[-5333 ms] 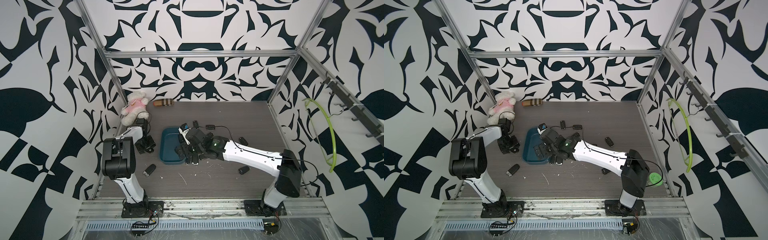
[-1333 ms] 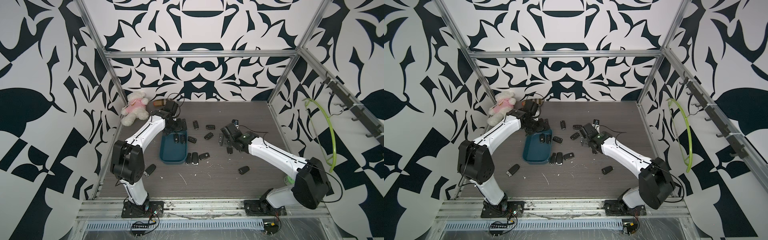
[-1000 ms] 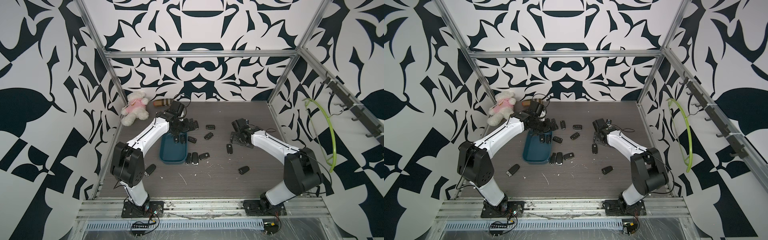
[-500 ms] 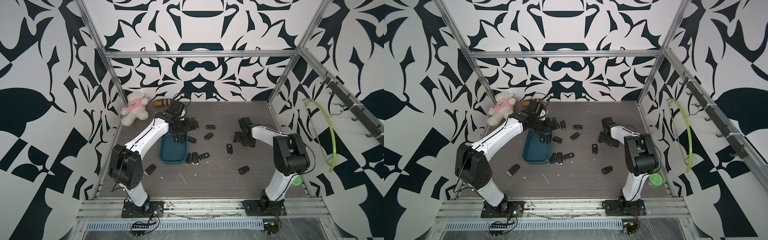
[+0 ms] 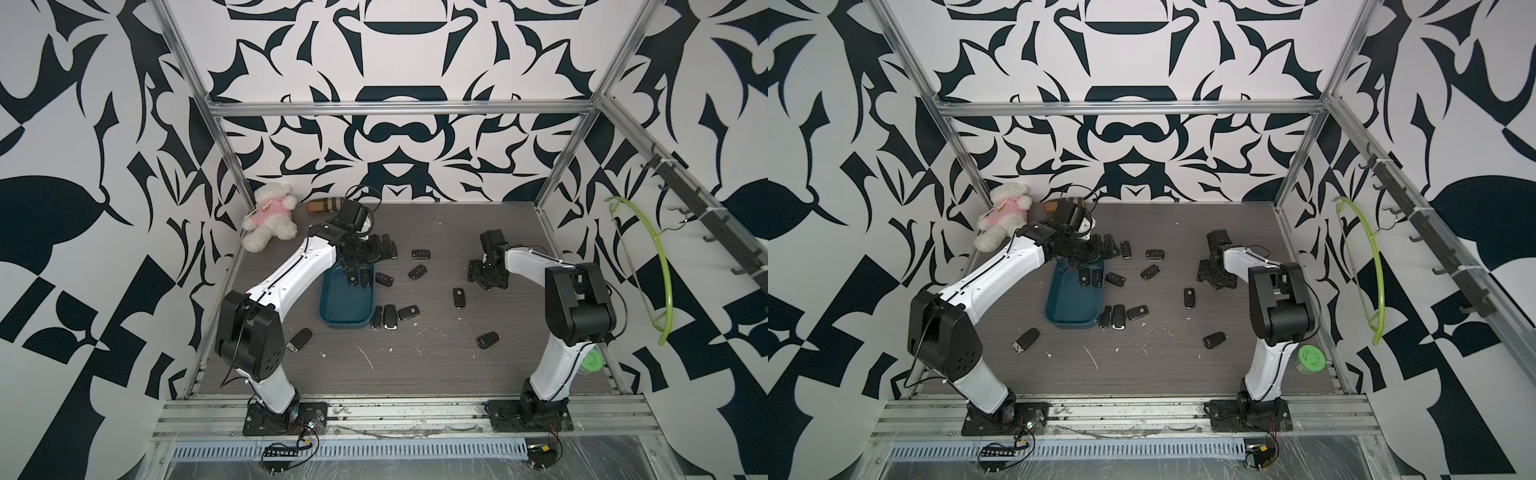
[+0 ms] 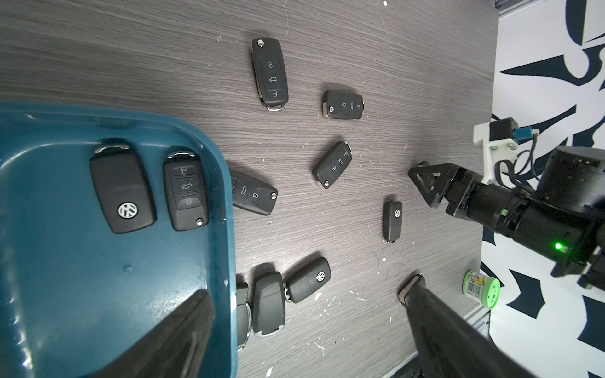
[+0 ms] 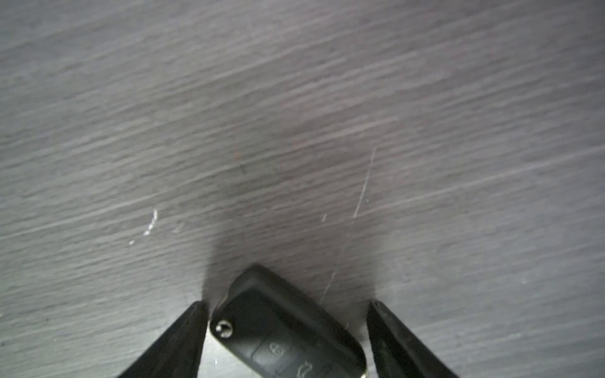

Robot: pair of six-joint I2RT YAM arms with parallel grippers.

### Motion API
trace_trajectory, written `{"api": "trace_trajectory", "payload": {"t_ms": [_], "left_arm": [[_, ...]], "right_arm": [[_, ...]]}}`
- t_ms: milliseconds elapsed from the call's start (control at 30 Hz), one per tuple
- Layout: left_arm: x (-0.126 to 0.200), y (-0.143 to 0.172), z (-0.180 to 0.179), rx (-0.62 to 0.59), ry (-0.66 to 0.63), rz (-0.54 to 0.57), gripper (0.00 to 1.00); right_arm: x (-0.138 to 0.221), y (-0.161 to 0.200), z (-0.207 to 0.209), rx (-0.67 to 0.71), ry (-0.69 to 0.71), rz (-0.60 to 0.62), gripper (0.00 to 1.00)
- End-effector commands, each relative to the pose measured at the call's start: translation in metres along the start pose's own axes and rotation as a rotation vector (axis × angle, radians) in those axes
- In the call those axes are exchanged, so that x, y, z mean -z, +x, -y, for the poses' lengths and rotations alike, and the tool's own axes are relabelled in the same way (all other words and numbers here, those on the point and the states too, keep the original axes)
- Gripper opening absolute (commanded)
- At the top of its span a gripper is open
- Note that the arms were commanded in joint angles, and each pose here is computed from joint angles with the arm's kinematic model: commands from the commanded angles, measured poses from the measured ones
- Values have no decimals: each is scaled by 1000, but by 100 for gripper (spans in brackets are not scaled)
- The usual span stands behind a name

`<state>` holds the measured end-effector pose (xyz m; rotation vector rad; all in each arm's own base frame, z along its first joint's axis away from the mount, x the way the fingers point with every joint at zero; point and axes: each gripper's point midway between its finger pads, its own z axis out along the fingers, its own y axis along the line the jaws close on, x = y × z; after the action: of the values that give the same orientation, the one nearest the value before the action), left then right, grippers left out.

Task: Place the car key into the storage box
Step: Pick up the car key from the center of the board.

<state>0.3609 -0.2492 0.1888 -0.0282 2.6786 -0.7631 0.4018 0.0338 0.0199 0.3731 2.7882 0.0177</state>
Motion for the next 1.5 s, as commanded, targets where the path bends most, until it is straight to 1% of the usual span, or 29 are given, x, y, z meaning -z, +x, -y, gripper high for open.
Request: {"api": "trace_trajectory", "payload": {"t_ms": [0,167,333,500,600,733,833,933,1067,1100,1133,1200,1300,1367,1467], "left_arm": [[6,-3,8,-13,34,12,99],[6,-2,7,-13,33,11,99],[6,-3,6,-13,30,13,99],[5,-4,6,-13,27,18,99],[4,-5,7,-15,32,15,99],[3,-4,7,-14,33,11,99],[5,-5,8,-14,36,14,99],[6,-4,8,-15,36,14,99],[6,-3,8,-11,33,11,99],[7,-3,8,-12,33,13,99],[8,-3,7,-13,30,14,99],[9,-3,7,-14,28,17,99],[9,-2,5,-14,21,18,99],[10,-3,5,-16,17,21,99],[9,-3,2,-12,5,30,99]], "right_arm": [[1,-16,-2,19,-23,8,81],[-2,-13,-13,34,-77,-18,80],[2,3,-21,47,-110,-45,73],[8,19,-19,62,-73,-45,70],[9,24,-19,79,-45,-45,66],[8,24,-16,98,3,-36,60],[7,19,-15,96,18,-31,58],[4,16,-16,92,23,-30,51],[1,15,-17,85,25,-37,32],[1,16,-16,81,25,-38,28],[2,16,-16,75,23,-36,28],[6,16,-18,69,15,-25,21],[16,15,-21,65,9,-10,20],[27,13,-26,70,4,8,24],[43,12,-37,78,-11,31,26]]}}
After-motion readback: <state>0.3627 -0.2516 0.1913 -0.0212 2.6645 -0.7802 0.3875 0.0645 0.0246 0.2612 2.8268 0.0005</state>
